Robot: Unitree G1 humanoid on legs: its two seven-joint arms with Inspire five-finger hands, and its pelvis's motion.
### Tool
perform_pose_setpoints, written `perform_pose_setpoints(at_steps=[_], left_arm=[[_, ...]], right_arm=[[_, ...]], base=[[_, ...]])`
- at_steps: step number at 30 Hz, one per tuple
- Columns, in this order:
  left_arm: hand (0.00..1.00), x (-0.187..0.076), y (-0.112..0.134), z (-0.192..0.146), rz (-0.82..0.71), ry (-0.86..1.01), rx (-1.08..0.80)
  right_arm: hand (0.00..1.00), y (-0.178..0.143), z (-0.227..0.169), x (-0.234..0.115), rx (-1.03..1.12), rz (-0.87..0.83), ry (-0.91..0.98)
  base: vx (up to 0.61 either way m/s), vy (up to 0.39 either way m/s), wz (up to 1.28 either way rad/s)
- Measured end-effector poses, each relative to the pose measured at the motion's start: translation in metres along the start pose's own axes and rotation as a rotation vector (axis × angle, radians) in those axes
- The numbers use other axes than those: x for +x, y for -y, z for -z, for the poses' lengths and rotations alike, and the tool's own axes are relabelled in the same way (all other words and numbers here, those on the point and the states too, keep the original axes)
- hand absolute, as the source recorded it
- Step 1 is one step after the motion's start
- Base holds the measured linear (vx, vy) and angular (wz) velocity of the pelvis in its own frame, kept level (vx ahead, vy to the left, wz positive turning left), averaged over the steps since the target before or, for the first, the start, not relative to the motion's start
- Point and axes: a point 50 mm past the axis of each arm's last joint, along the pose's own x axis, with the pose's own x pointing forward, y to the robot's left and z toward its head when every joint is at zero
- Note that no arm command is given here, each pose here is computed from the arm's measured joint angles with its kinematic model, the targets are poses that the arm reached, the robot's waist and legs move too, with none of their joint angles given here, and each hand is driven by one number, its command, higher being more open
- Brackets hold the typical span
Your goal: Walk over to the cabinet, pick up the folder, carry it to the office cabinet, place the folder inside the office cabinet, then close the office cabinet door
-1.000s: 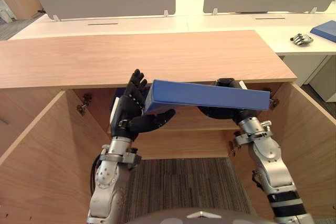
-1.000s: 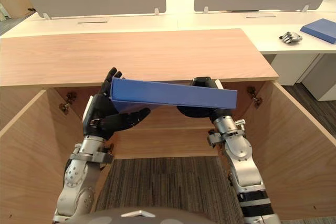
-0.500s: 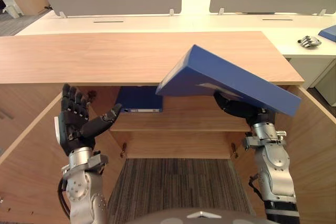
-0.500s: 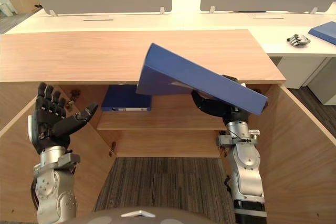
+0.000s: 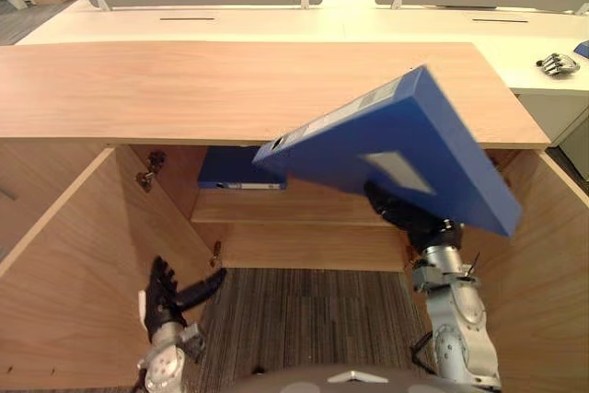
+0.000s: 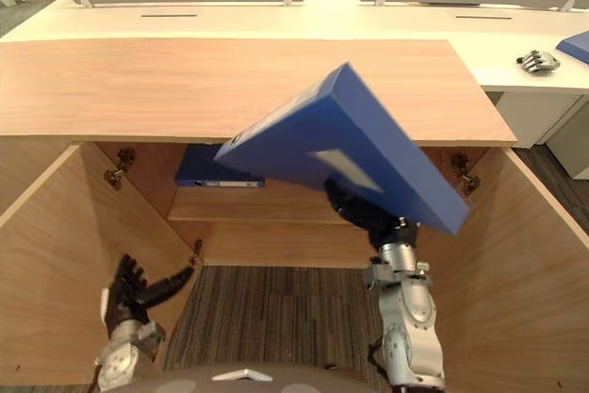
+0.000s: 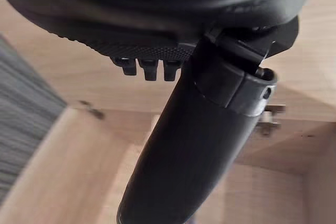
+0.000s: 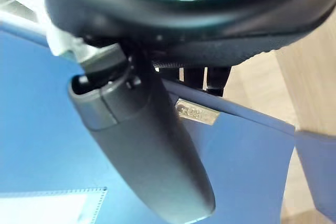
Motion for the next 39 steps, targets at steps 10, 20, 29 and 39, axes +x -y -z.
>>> perform_pose_setpoints(at_steps=[10,20,29,39], left_arm=[[1.00,-0.005,-0.009,0.056,0.032,-0.271,0.168],[1.00,0.029,0.041,0.022,0.207,-0.162,0.287],[1.00,0.047,0.080,-0.026,0.296,0.023,0.274],[1.00,0.047,0.124,-0.085,0.356,0.231,0.110]], right_arm=[[0.00,-0.009,0.055,-0.017,-0.092,-0.099,-0.272],[0.00,-0.041,0.038,0.036,-0.401,-0.337,-0.172],[0.00,-0.062,0.001,0.076,-0.465,-0.357,0.014],[0.00,-0.084,-0.069,0.108,-0.391,-0.330,0.289]], base=[[0.00,0.001,0.00],[-0.11,0.004,-0.11],[-0.18,0.010,-0.07],[-0.11,-0.014,0.03]])
